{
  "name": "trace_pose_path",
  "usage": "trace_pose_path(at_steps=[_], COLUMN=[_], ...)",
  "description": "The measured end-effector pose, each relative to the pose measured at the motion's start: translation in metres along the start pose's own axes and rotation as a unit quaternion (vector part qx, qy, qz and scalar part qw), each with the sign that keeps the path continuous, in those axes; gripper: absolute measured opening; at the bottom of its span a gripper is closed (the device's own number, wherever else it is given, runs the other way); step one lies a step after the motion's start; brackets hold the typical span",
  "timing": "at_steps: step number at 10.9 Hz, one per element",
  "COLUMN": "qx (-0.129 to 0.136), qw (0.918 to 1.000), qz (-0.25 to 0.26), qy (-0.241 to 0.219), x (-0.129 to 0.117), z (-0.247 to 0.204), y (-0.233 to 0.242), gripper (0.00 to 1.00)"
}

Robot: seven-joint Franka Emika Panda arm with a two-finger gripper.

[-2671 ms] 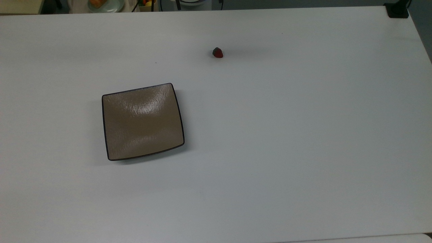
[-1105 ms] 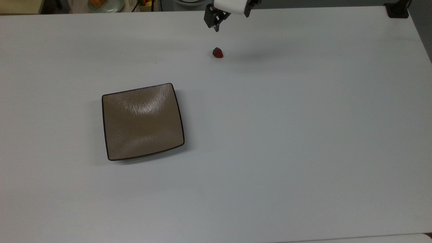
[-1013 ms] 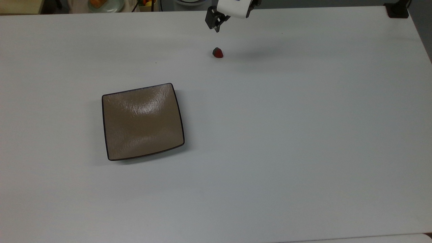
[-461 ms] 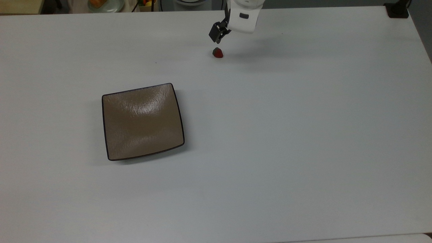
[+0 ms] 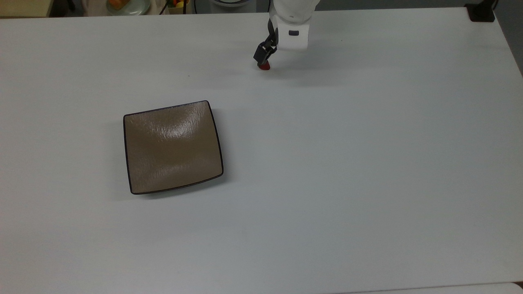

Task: Strawberries on a ceramic plate
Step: 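Lower the gripper over the strawberry and close it around it, then lift the grasped strawberry up off the table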

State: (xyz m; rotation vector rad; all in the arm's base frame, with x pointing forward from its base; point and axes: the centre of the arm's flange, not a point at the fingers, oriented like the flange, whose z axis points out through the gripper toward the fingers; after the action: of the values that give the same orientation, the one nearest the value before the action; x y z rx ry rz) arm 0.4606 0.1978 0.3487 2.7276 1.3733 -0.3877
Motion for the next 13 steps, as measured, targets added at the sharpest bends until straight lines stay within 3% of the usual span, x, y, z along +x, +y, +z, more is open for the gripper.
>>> trace_pose_path(at_steps=[8,10,12,13], qx=[-0.017,-0.021,-0.024,-0.024], qw=[0.9995,0.9994,0.9994,0.9994], qz=[-0.026,-0.026,-0.025,-0.025], qy=[-0.007,-0.007,-0.004,-0.004], x=[0.002,0.001,0.0,-0.001], z=[0.06,0.058,0.053,0.053], y=[0.011,0.014,0.014,0.014], gripper=[0.98,0.72,0.38,0.33])
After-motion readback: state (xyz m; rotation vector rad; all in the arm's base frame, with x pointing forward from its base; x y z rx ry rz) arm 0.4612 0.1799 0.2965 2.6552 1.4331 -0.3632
